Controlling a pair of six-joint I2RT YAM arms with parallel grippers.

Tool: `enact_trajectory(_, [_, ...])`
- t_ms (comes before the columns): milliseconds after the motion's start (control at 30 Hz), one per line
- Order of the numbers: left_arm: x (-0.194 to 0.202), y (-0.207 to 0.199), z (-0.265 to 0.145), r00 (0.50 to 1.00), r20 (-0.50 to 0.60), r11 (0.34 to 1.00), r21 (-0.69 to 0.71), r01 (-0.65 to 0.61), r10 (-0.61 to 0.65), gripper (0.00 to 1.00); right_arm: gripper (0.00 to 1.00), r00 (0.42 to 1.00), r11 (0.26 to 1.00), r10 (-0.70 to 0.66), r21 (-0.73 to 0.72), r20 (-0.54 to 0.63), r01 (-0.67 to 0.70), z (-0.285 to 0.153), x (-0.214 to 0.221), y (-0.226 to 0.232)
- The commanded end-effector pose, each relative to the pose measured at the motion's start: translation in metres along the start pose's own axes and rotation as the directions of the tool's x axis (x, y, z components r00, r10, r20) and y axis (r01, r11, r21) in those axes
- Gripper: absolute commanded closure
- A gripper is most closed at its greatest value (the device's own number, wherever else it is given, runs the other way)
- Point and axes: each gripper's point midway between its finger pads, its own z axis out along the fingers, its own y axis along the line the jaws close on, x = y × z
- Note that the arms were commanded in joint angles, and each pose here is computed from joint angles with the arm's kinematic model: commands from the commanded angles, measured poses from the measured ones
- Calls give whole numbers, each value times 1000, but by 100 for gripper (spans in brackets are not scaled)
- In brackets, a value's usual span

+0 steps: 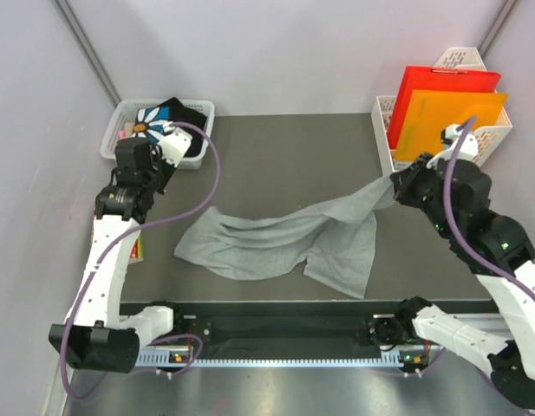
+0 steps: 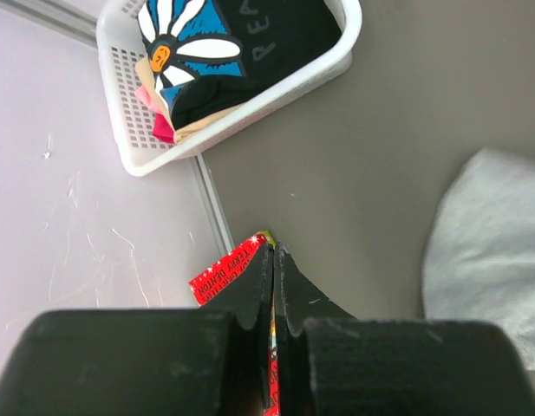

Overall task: Fold and stack the t-shirts
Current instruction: Flatten out the tshirt

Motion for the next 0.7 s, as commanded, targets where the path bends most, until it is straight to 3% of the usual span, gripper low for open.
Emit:
enact_trajectory(0, [-21, 14, -24, 997, 65, 999, -25, 40, -38, 100, 100, 993, 999, 3, -43, 114, 2, -32, -53, 8])
enact_trajectory(67, [-44, 21, -45, 990, 128, 998, -12, 68, -66, 100, 100, 993, 998, -13, -55, 118, 19, -37, -60, 11])
enact_trajectory(200, [-17, -51, -31, 992, 71, 961, 266, 77, -100, 97, 100, 997, 999, -46, -18, 69, 47, -25, -45, 6])
enact_trajectory(233, [-11, -57, -19, 995, 63, 968, 244, 58, -76, 90, 100, 997, 999, -39, -16, 60, 40, -21, -40, 6])
enact_trajectory(267, [27, -85, 2, 998, -35, 957, 285, 55, -47, 78, 100, 998, 999, -34, -21, 56, 35, -19, -35, 6])
enact_trajectory(333, [43, -107, 20, 998, -61, 949, 314, 27, -8, 54, 100, 999, 999, -45, -1, 10, 45, -6, -13, 1])
enact_trajectory(400, [62, -132, 35, 993, -115, 933, 359, 4, 40, 41, 100, 998, 999, -48, 11, -27, 48, 3, 4, -3])
enact_trajectory(533, [55, -172, 72, 978, -124, 919, 379, -112, 170, 41, 100, 995, 1000, -20, 17, -94, 22, 14, 40, -9])
enact_trajectory(667, [23, -182, 108, 978, -124, 916, 387, -109, 168, 46, 100, 989, 999, -3, 41, -145, 9, 22, 73, -21])
